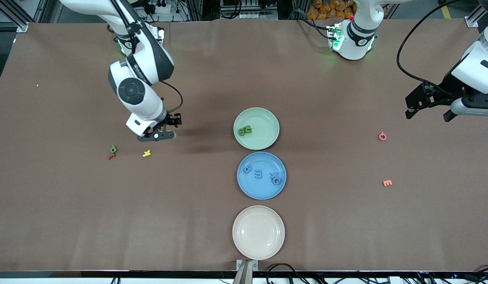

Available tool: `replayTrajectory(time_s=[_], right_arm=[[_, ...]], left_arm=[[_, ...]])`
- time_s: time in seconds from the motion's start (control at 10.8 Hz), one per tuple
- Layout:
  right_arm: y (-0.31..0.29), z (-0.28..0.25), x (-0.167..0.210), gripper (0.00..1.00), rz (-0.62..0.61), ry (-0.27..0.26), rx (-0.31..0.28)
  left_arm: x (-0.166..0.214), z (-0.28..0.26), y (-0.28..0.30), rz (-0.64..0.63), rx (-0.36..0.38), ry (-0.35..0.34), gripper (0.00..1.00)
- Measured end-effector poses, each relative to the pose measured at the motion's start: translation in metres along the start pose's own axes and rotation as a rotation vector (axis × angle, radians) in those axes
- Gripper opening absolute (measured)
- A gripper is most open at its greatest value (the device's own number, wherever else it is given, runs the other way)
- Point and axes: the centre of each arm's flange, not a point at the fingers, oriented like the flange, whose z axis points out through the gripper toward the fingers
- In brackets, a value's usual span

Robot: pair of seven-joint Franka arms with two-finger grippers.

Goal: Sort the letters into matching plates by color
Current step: 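Move the right gripper back toward the green p letter, then lower the right gripper and grasp the green p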

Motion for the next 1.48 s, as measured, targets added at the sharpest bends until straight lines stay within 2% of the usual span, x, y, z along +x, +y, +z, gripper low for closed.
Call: replayTrajectory(time_s=[0.28, 0.46, 0.74, 1.21, 1.48], right_arm=[[0.071, 0.007, 0.011, 0.69, -0.171, -0.009, -0.002], [0.119, 0.009, 0.017, 0.68, -0.253, 0.003, 0.000], [0.169, 0.012, 0.022, 0.66, -0.384, 0.037, -0.056], [0.200, 0.030, 0.025, 0.65, -0.554, 0.050, -0.104], [0.230, 0.047, 0.028, 0.66, -0.587, 0.054, -0.142]], left_arm=[[0.000, -0.003, 0.012, 0.020, -0.004, 0.005, 1.00], [0.000, -0.003, 0.014, 0.021, -0.005, 0.005, 1.00], [0.000, -0.002, 0.012, 0.012, -0.004, 0.005, 1.00], [0.001, -0.003, -0.010, -0.031, 0.003, 0.006, 1.00], [0.002, -0.002, -0.022, -0.052, 0.007, 0.006, 1.00]])
